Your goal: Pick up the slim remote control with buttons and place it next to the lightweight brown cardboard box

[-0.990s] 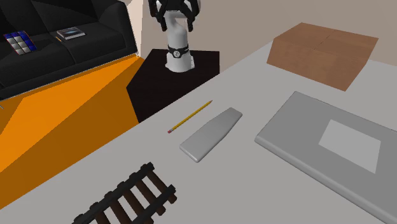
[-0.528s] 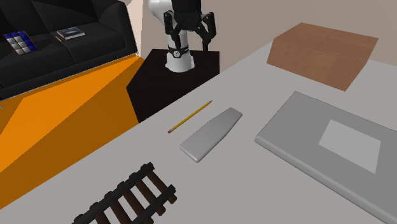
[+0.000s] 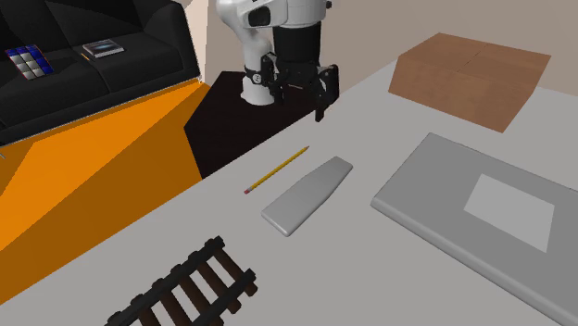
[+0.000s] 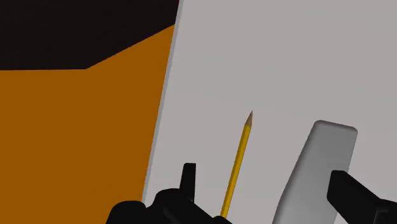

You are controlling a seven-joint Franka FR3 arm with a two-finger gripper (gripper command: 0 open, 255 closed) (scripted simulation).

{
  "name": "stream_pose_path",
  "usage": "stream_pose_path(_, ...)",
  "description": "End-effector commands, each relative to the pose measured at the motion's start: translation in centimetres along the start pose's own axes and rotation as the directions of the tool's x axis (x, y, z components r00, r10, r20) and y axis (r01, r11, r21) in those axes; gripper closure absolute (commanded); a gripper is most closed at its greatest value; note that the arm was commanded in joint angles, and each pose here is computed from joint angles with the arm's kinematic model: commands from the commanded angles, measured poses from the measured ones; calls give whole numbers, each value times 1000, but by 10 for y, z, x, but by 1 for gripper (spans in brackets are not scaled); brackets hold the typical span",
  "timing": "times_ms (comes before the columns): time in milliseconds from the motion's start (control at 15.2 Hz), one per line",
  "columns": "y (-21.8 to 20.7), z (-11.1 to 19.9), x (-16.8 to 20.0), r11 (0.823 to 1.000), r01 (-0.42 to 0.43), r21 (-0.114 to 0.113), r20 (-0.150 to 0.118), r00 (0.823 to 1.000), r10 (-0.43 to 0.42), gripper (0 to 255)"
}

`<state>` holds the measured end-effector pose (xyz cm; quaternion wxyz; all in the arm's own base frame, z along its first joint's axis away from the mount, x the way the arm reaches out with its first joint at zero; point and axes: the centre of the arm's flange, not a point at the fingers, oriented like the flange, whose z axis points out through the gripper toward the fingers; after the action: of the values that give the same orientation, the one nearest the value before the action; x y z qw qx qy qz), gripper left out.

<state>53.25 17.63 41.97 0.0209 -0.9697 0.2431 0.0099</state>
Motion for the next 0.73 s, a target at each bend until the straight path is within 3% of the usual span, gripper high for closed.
stream_pose_path(0,-20,11,15,999,-37,-5,-9,999,37,0)
stream_pose_path(528,-91,53,77,985,-172,-22,-43,984,171,0)
stream_pose_path(660,-91,64,78,985,-172,-22,-43,984,171,0)
